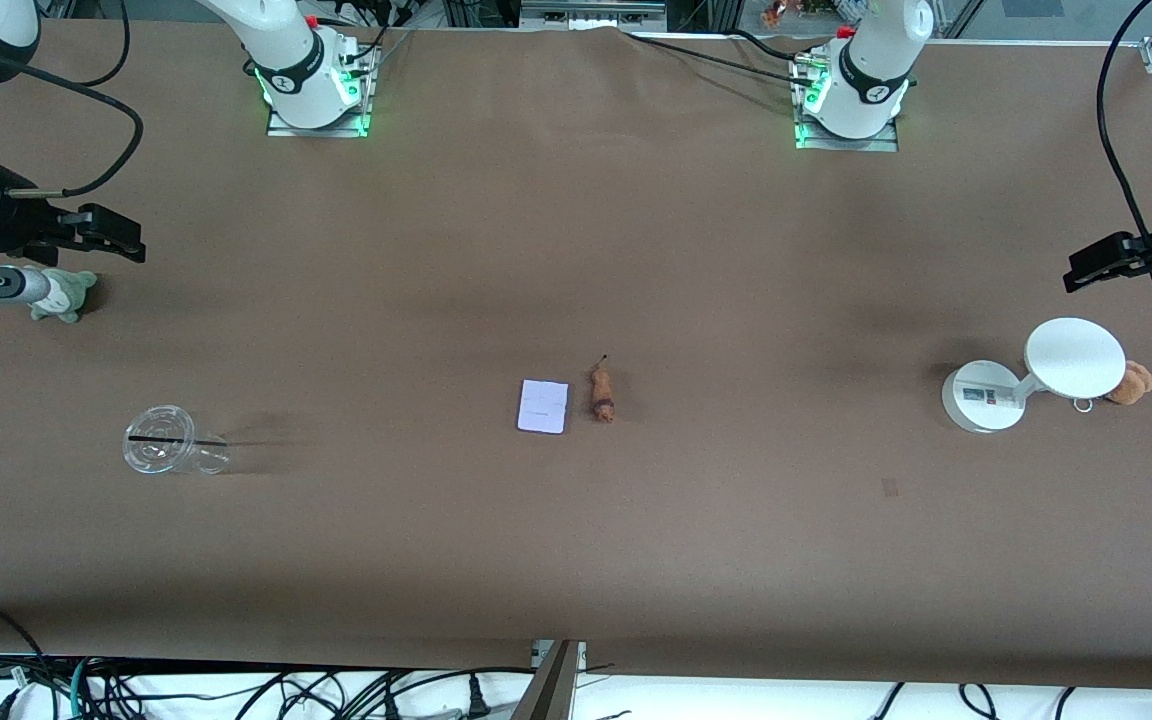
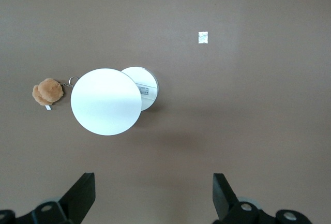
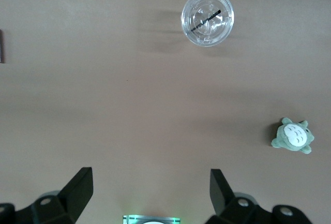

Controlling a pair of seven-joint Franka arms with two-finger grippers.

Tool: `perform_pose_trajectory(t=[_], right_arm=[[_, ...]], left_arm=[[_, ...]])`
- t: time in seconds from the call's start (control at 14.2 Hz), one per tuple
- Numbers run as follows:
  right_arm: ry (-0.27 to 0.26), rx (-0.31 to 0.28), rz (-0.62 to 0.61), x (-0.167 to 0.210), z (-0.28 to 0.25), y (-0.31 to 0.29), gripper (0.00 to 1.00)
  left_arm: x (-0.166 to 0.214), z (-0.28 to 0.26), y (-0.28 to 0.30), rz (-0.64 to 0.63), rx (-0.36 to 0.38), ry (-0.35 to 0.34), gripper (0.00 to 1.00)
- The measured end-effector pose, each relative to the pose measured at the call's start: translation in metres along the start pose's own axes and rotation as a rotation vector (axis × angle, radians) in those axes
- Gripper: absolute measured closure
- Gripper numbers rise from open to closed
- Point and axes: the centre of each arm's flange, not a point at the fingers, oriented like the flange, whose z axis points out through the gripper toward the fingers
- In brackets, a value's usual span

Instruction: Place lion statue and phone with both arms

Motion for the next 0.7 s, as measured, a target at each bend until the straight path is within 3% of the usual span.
perform_pose_trajectory(t=[0.7], right_arm=[[0.001,0.0,0.002,0.0001,-0.0002,0.0014,0.0]], left_arm=[[0.0014,0.002,0.0059,0.01,-0.003,-0.003,0.0]])
